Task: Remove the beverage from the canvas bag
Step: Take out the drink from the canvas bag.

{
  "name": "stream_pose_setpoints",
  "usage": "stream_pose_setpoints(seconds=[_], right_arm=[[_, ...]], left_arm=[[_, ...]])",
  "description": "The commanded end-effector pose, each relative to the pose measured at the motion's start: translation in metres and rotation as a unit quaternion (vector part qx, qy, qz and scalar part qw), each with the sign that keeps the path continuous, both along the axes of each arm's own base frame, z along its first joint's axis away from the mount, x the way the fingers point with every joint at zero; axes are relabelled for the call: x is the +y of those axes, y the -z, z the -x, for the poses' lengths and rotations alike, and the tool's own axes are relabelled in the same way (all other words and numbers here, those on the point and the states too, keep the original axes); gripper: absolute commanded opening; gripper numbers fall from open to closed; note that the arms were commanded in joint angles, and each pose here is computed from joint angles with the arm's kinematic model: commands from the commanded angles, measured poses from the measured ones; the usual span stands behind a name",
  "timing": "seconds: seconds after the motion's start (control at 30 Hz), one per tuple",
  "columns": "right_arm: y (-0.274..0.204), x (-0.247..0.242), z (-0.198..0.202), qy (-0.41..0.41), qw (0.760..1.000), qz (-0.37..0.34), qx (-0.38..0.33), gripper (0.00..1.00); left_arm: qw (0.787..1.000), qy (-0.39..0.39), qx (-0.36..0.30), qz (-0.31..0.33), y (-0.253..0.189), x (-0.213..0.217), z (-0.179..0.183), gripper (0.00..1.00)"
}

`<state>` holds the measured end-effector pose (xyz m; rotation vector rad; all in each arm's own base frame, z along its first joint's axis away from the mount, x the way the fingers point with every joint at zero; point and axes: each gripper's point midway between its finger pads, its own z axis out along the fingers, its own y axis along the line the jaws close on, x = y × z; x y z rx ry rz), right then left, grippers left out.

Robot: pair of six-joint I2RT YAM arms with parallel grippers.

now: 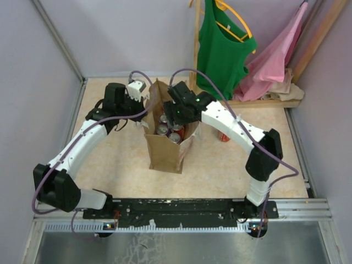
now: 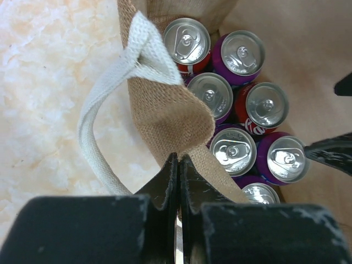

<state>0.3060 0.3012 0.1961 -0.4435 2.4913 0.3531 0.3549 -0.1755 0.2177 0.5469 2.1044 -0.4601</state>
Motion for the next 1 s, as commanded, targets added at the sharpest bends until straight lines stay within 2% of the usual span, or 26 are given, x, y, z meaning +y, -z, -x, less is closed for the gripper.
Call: stream_pose_setpoints(seconds=[0.0,0.1,0.2,0.33,0.77,0.97], right_arm=[[-0.022,0.022,-0.046,0.025,0.999,-0.024,-0.041,0.73],[-0.021,0.026,-0.076,0.047,0.997,-0.004,-0.053,0.73],[-0.022,0.018,-0.094,0.071,0.994,0.033,-0.070,0.72],[-0.017,0.008,-0.101,0.086,0.991,0.066,-0.074,0.72],[0.041,-0.006,-0.097,0.087,0.992,0.084,-0.030,0.72],[0.047,-0.006,-0.104,0.095,0.992,0.080,-0.035,0.71]], left_arm=[[0.994,0.004,0.081,-0.067,0.041,0.017,0.016,0.03],[0.995,0.031,0.081,-0.051,0.038,0.008,0.021,0.05],[0.995,0.083,0.053,-0.029,0.030,-0.005,0.028,0.18],[0.994,0.112,0.012,-0.003,0.019,-0.015,0.030,0.24],[0.995,0.095,0.010,-0.002,0.011,-0.012,0.027,0.25],[0.996,0.091,0.012,0.000,0.011,-0.011,0.029,0.25]])
